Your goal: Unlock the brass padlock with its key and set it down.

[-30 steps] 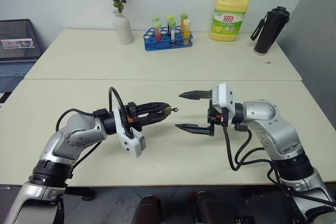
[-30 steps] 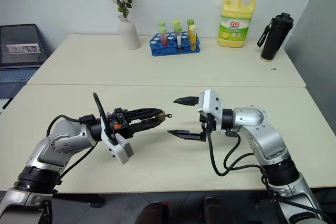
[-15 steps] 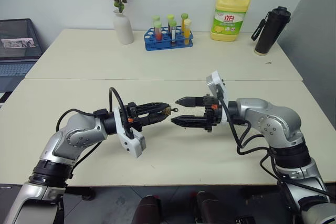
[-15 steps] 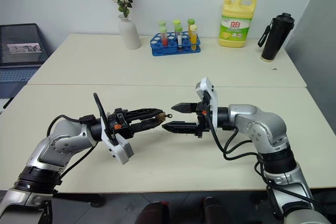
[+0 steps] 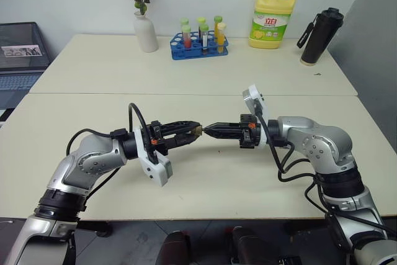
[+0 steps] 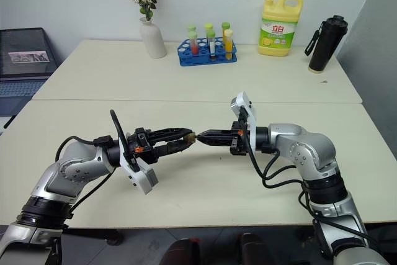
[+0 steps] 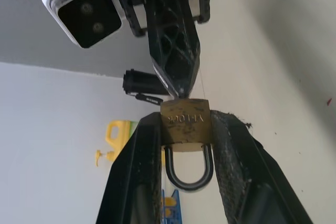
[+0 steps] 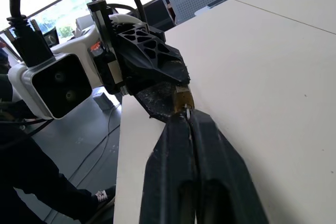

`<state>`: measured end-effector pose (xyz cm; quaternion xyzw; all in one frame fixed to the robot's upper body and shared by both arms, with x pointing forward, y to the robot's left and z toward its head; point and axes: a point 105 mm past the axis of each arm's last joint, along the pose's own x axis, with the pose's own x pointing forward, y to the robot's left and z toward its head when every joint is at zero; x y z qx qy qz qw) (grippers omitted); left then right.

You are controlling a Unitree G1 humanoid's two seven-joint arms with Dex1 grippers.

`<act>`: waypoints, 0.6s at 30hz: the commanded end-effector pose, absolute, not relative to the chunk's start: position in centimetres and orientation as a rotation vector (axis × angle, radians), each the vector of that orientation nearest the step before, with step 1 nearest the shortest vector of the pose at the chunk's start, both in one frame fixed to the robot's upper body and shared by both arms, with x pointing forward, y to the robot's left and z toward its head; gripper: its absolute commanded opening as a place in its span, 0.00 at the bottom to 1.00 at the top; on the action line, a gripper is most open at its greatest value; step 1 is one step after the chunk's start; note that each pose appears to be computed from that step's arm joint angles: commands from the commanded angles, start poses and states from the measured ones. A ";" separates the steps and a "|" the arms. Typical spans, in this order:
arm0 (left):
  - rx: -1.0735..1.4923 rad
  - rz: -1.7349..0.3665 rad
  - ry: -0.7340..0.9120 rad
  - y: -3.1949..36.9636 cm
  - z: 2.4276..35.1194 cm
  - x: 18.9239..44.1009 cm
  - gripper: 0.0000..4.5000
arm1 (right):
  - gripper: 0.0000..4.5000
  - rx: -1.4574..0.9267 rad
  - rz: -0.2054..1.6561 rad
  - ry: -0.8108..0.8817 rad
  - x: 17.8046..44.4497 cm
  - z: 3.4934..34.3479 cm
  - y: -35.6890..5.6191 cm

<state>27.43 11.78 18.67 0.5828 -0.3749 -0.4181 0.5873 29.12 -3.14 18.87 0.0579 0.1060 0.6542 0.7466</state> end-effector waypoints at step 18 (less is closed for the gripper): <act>1.388 -0.989 -0.963 11.3 19.5 26.6 0.21 | 0.00 0.512 1.525 0.597 29.1 21.6 -2.2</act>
